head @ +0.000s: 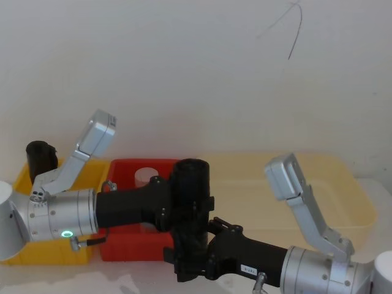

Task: Pick up the garbage bag with the one hand and transfer it to the other hand.

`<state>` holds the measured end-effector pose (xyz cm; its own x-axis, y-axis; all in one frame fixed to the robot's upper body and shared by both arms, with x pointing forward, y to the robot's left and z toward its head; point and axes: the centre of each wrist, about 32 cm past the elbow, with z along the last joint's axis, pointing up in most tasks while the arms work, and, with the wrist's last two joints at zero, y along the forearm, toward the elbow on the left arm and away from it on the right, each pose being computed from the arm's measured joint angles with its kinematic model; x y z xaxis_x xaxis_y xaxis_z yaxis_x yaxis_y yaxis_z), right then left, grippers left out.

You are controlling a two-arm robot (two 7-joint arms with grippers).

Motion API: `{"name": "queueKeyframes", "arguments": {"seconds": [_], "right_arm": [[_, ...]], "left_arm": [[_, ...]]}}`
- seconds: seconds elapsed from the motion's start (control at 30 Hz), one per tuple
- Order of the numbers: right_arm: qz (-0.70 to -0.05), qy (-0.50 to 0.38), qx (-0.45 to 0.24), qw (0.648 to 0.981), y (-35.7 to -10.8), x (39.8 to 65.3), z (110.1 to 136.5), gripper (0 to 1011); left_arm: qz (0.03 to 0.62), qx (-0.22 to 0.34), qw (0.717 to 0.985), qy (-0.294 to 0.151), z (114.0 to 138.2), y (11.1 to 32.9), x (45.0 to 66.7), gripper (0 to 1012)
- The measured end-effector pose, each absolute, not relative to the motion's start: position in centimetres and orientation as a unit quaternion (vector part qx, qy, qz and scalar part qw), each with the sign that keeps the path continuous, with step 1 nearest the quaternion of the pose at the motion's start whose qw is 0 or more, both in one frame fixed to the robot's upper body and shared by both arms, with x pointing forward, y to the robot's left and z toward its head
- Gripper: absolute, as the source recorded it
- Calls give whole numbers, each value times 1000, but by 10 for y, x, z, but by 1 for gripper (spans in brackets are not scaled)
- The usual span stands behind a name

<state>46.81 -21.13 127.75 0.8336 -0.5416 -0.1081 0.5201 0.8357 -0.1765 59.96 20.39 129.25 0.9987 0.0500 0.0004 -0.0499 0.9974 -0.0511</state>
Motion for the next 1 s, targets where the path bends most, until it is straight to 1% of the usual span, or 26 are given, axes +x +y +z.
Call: {"name": "queueKeyframes", "arguments": {"seconds": [0.4, 0.43, 0.5, 0.53, 0.57, 0.6, 0.67, 0.7, 0.73, 0.83, 1.0], "right_arm": [[-278, 84, -73, 954, -209, 469, 1276, 993], [-278, 85, -73, 954, -209, 469, 1276, 964], [-278, 86, -73, 954, -208, 469, 1275, 938], [-278, 86, -73, 954, -208, 469, 1275, 897], [-278, 86, -74, 954, -208, 469, 1275, 889], [-278, 86, -74, 954, -208, 469, 1275, 850], [-278, 87, -74, 954, -208, 469, 1275, 819], [-278, 87, -74, 954, -208, 469, 1275, 768], [-278, 87, -74, 954, -208, 469, 1275, 743], [-278, 87, -74, 954, -208, 469, 1275, 698], [-278, 88, -75, 954, -208, 469, 1275, 665]], "left_arm": [[19, -25, 999, 1, 1292, 203, 600, 366], [19, -25, 999, 1, 1292, 203, 600, 366], [18, -25, 1000, 1, 1292, 203, 600, 366], [18, -25, 1000, 1, 1292, 203, 600, 366], [18, -25, 1000, 2, 1292, 203, 600, 366], [18, -25, 1000, 2, 1292, 203, 600, 366], [17, -25, 1000, 2, 1292, 203, 600, 366], [17, -26, 1000, 2, 1292, 203, 600, 366], [17, -26, 1000, 2, 1292, 203, 600, 366], [17, -26, 1000, 2, 1292, 203, 600, 366], [16, -25, 1000, 2, 1292, 203, 600, 366]]}}
